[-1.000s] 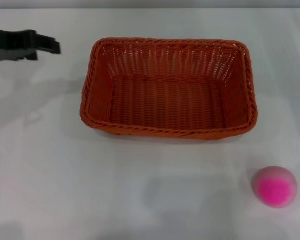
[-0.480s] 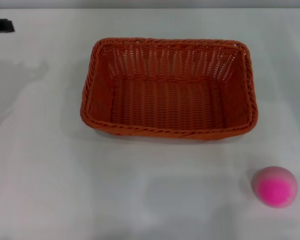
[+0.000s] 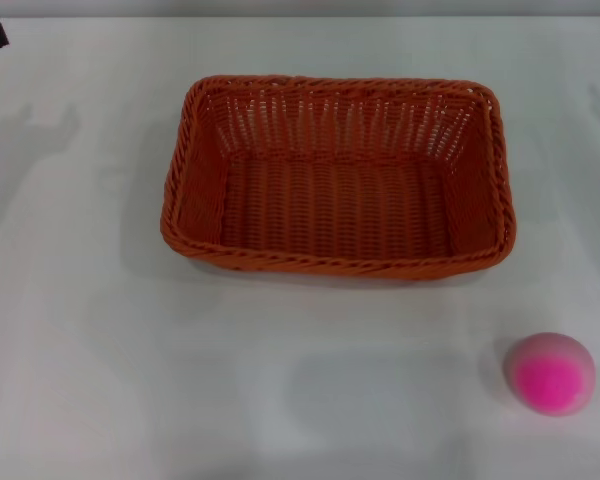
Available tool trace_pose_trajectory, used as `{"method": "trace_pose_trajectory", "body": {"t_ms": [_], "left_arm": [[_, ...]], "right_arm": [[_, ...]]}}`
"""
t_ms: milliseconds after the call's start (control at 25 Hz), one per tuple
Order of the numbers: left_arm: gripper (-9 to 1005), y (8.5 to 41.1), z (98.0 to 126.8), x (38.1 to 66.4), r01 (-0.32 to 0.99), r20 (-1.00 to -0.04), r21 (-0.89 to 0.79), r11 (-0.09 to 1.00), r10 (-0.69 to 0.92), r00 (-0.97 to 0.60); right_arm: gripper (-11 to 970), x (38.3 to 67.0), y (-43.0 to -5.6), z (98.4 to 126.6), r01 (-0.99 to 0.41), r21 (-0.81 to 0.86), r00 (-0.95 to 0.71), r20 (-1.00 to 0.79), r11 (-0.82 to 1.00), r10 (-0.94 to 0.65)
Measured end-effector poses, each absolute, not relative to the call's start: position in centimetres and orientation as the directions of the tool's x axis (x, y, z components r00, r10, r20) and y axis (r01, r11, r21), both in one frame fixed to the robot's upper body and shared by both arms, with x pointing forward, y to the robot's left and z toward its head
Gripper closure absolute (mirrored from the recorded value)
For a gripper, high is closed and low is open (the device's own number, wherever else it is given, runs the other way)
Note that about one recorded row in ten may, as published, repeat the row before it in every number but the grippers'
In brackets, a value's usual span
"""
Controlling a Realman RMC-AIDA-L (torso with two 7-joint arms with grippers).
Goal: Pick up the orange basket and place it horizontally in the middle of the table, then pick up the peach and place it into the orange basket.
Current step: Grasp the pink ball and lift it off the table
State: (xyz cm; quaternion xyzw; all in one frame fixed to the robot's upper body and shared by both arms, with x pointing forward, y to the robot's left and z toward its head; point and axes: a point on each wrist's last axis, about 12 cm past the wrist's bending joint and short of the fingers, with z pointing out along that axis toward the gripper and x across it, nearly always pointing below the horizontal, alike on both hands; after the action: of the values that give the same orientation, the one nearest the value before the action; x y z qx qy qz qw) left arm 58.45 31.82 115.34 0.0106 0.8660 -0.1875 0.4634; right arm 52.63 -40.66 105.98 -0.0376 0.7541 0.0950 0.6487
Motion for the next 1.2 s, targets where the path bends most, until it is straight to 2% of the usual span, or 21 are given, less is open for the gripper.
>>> {"method": "trace_pose_trajectory", "body": {"t_ms": [360,600,1200], "left_arm": [[397,32.4,113.4,58.2,0.240,-0.858,-0.320,0.916,-0.173,-0.483],[398,32.7,113.4,58.3,0.241,-0.864,-0.309,0.920,-0.166,-0.476],[399,33.1,113.2,58.2,0.235,-0.869,-0.298,0.925,-0.161,-0.468]], "right_arm": [[148,51.3,-40.4,106.3,-0.293,0.098,-0.153,-0.987,0.951,0.054],[146,49.4,-41.2,106.6,-0.374,0.153,-0.208,-0.975,0.915,0.078],[135,43.5,-42.4,106.4,-0.417,0.243,-0.254,-0.956,0.876,0.144]]}}
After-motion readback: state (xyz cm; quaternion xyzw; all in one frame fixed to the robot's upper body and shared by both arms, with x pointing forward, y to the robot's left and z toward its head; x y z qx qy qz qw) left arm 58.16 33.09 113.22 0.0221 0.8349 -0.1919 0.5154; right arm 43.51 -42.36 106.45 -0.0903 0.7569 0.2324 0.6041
